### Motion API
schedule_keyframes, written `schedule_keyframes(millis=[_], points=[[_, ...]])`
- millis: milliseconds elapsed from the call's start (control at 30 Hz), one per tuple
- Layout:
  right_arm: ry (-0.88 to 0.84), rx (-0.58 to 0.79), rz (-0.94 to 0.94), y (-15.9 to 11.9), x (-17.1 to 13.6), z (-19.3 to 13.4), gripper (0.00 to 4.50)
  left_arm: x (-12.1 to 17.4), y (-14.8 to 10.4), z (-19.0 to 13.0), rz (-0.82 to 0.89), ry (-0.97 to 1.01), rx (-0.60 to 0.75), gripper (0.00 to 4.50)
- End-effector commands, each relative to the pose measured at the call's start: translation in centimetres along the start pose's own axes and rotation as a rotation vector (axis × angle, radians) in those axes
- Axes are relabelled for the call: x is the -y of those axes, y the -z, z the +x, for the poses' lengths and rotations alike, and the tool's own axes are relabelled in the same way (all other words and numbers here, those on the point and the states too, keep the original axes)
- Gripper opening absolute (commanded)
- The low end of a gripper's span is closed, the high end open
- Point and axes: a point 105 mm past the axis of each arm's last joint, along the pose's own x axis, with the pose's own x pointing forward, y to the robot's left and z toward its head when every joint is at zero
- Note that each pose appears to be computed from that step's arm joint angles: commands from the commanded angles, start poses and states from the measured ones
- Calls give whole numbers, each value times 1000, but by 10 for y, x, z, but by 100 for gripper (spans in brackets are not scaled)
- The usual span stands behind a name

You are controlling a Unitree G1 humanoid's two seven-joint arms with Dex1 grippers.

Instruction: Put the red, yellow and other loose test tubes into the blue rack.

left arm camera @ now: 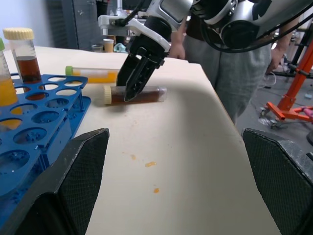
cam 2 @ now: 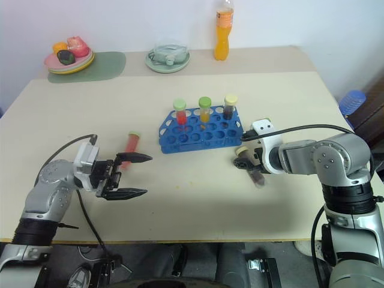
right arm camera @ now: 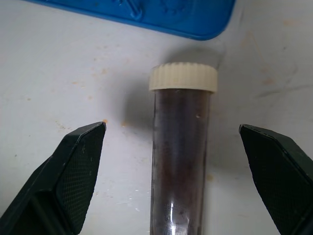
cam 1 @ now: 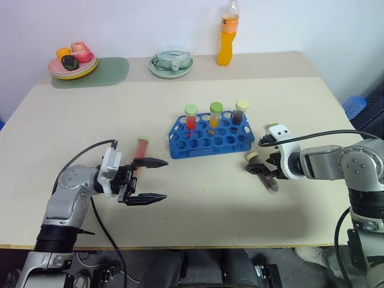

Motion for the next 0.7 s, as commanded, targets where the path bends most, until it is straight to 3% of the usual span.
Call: schedule_keyframes(millis=[33, 100, 333, 600, 700], points=[[1, -27, 3, 4, -3, 7, 450, 2, -3, 2, 33, 9, -9, 445], [16, -45, 9, 8, -2, 13, 450, 3, -2, 2, 32, 7, -12, 445], [52, -69, -18, 14, 0, 19, 133, 4, -2, 1, 30, 1, -18, 450], [93, -52, -136, 14, 3, 11, 133, 4, -2, 2, 27, 0, -20, 450], [44, 33, -213, 4, -5, -1, 133, 3, -3, 2, 28, -1, -18, 450]])
